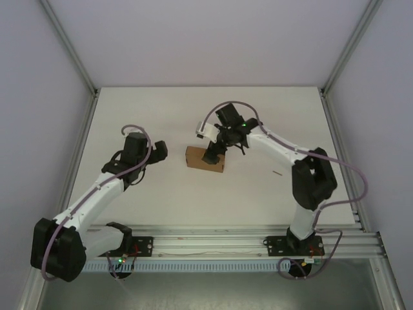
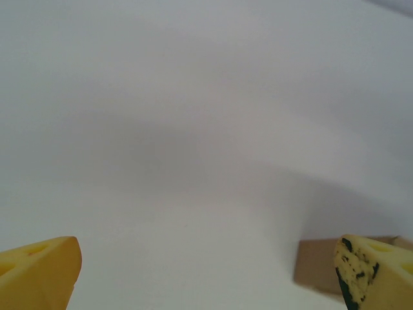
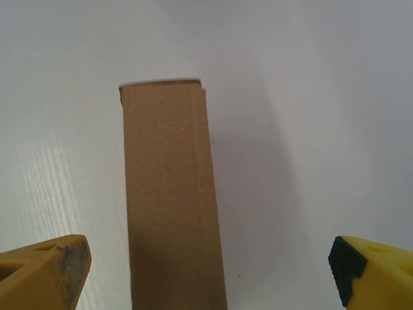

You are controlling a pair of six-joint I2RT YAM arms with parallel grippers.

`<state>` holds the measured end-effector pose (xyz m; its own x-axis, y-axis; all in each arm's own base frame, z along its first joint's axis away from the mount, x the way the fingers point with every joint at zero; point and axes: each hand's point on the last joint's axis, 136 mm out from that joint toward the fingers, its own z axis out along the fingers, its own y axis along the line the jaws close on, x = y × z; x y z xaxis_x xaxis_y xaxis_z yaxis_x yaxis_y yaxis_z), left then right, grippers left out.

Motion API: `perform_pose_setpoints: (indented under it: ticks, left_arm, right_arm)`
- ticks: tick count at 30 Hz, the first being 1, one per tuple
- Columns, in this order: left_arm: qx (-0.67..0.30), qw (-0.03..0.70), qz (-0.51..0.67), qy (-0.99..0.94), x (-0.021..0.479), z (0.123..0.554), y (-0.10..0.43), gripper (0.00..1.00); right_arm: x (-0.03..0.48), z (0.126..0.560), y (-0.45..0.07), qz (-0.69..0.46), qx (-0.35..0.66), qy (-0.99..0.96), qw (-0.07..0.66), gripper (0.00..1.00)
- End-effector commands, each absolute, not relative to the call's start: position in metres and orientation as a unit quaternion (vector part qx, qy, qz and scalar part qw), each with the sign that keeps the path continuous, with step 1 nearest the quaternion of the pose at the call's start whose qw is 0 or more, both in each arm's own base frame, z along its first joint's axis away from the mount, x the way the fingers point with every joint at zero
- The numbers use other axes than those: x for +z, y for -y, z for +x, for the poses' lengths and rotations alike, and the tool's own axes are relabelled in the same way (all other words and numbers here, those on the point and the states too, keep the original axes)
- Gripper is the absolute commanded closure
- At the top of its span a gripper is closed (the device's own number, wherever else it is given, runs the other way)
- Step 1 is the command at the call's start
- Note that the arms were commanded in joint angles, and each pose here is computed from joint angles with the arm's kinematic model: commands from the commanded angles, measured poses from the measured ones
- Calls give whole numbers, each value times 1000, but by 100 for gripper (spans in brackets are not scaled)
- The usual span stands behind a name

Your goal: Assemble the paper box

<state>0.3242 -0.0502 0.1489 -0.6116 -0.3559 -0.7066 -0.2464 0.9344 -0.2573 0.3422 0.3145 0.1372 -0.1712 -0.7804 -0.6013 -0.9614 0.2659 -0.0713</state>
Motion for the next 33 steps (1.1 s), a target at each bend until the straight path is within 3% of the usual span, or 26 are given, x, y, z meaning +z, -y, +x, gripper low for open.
perform_pose_setpoints:
  ticks: [1, 6, 14, 18, 26, 33]
  left_arm:
    - [-51, 426, -198, -882, 154, 317, 34, 0]
    - [-47, 424, -205, -881, 150, 312, 31, 0]
    - [-27, 424, -215, -879, 146, 308, 23, 0]
    - [-28, 424, -217, -879, 144, 306, 22, 0]
    - [-36, 432, -219, -874, 145, 303, 22, 0]
    - [-45, 438, -210, -873, 152, 308, 26, 0]
  right_arm:
    - [115, 333, -304, -619, 116, -748, 208, 5]
    - [100, 347, -299, -615, 75, -761, 191, 13]
    - [116, 379, -290, -592, -18, -768, 243, 42]
    - [119, 387, -281, -608, -72, -748, 256, 47]
    - [100, 384, -265, -637, -196, -703, 245, 45]
    - [100, 343, -261, -645, -198, -702, 226, 11]
